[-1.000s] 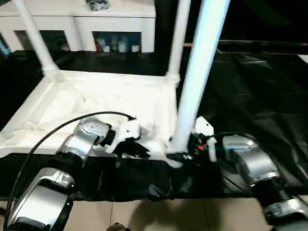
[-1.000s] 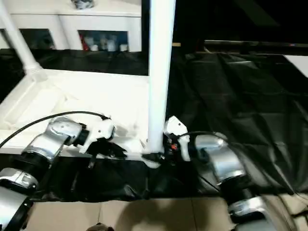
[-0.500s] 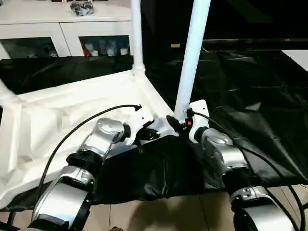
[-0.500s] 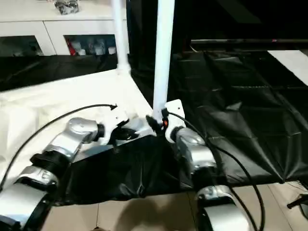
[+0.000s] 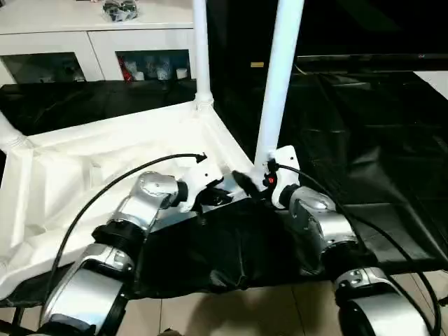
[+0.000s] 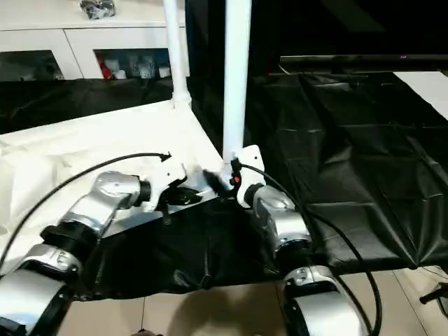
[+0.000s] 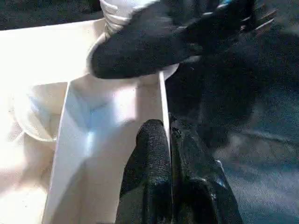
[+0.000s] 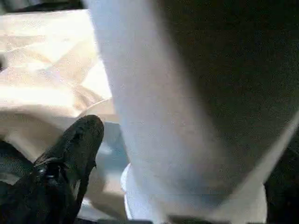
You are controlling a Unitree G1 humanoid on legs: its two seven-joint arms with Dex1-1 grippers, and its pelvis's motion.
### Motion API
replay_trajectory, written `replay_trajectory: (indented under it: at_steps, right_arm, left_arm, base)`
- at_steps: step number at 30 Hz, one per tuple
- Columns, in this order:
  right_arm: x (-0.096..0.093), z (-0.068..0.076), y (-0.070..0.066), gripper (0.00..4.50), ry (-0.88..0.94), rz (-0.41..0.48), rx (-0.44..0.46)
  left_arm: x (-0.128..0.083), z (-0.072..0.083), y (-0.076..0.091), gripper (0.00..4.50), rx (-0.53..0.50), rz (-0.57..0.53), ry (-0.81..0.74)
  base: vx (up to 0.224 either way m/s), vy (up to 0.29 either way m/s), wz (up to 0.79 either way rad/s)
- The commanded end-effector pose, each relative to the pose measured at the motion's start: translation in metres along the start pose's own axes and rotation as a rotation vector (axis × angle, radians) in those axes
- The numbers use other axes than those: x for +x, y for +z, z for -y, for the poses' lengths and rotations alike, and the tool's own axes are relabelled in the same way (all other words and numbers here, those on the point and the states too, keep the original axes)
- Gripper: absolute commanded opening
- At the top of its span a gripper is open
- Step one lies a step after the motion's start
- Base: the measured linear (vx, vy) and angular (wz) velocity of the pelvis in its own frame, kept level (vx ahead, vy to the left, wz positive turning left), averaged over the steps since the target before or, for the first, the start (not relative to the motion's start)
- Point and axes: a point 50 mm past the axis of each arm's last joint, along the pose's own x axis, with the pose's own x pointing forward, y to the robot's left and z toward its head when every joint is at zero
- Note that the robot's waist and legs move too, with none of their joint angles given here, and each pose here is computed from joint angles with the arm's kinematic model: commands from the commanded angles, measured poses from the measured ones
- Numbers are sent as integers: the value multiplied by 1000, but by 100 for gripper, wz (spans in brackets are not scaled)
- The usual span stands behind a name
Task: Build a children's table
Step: Rotate leg to tighten
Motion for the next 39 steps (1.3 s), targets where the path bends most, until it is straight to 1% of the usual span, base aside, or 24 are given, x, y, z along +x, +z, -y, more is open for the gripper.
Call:
replay_trajectory:
  at_steps: [1, 4, 8, 9, 11, 14, 18, 20, 22, 23, 26, 27, 28, 31, 32, 36, 37, 39]
  right_arm:
    - [0, -11, 3, 446, 134, -14, -62]
    - [-7, -11, 4, 446, 225, -26, -107]
    - [-26, -15, 5, 446, 439, -63, -169]
    - [-27, -15, 5, 446, 454, -69, -175]
    - [-34, -15, 4, 446, 530, -101, -205]
    - [-38, -14, 4, 446, 576, -130, -225]
    - [-42, -13, 4, 446, 614, -159, -226]
    - [-44, -12, 4, 420, 631, -171, -222]
    - [-46, -12, 4, 420, 659, -188, -212]
    - [-46, -12, 4, 402, 663, -191, -211]
    - [-46, -12, 4, 389, 673, -195, -207]
    - [-46, -13, 4, 373, 675, -195, -205]
    - [-46, -14, 3, 373, 679, -196, -201]
    - [-46, -15, 2, 340, 682, -195, -193]
    - [-47, -15, 2, 329, 680, -191, -188]
    - [-46, -17, -1, 314, 658, -171, -155]
    - [-45, -17, -1, 289, 636, -155, -142]
    - [-43, -17, -1, 285, 612, -139, -133]
  left_arm:
    - [7, 13, 9, 0, 86, 38, -153]
    - [1, 12, 8, 0, 96, 37, -185]
    - [-8, 13, 4, 0, 119, 18, -271]
    - [-8, 13, 4, 0, 121, 15, -278]
    - [-12, 14, 1, 0, 129, 0, -319]
    - [-15, 14, -1, 0, 133, -16, -347]
    - [-16, 14, -2, 0, 140, -32, -371]
    - [-17, 14, -1, 0, 141, -31, -378]
    - [-18, 13, -1, 0, 141, -34, -380]
    - [-18, 12, -1, 0, 141, -34, -380]
    - [-19, 12, -2, 0, 140, -36, -379]
    - [-20, 12, -2, 0, 140, -37, -379]
    - [-21, 12, -3, 0, 139, -40, -381]
    - [-21, 12, -5, 0, 138, -45, -385]
    - [-21, 12, -5, 0, 138, -46, -387]
    - [-20, 13, -6, 0, 134, -54, -383]
    - [-18, 12, -6, 0, 124, -56, -365]
    - [-17, 11, -6, 0, 114, -58, -345]
  base:
    - [0, 0, 0]
    - [0, 0, 0]
    - [0, 0, 0]
    - [0, 0, 0]
    - [0, 0, 0]
    - [0, 0, 0]
    - [0, 0, 0]
    - [0, 0, 0]
    - [0, 0, 0]
    - [0, 0, 0]
    - [0, 0, 0]
    - [0, 0, 0]
    - [0, 0, 0]
    - [0, 0, 0]
    - [0, 0, 0]
    - [0, 0, 0]
    - [0, 0, 0]
    - [0, 0, 0]
